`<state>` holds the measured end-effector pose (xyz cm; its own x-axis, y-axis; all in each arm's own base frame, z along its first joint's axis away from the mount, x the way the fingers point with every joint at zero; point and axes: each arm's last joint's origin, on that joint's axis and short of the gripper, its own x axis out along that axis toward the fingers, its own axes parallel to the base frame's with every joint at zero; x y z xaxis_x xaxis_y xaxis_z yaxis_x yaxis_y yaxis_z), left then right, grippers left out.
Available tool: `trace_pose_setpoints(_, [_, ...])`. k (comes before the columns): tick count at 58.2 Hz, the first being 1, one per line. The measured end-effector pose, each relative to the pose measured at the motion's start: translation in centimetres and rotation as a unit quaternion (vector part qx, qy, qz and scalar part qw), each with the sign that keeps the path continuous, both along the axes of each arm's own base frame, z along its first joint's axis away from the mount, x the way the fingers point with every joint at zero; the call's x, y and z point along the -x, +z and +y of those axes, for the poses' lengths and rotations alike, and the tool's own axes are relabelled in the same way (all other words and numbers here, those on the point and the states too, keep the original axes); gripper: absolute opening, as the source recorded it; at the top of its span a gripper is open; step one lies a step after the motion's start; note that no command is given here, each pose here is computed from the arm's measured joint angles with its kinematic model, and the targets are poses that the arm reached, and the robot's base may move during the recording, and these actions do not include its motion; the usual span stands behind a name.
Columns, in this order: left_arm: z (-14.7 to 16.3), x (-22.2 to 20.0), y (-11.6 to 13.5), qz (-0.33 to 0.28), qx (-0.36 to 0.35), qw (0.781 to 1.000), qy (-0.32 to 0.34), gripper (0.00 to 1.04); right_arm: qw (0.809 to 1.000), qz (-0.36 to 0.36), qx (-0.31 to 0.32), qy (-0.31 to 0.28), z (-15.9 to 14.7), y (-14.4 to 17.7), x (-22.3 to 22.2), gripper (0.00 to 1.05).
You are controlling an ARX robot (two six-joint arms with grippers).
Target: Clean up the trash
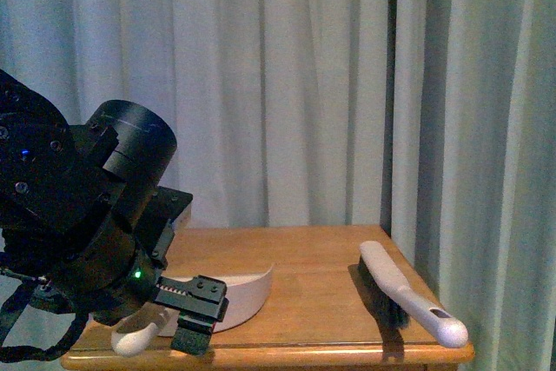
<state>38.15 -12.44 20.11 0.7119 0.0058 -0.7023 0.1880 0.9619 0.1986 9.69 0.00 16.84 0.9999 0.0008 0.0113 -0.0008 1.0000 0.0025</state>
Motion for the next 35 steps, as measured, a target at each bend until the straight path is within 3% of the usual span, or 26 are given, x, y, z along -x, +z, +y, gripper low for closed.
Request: trace_pose_setpoints(35, [-0.1,-0.2,-1.2,0.008,-0.009,1.0,-0.004,0.97,1.0,0.0,0.0,0.0,0.0,0.0,0.0,0.97])
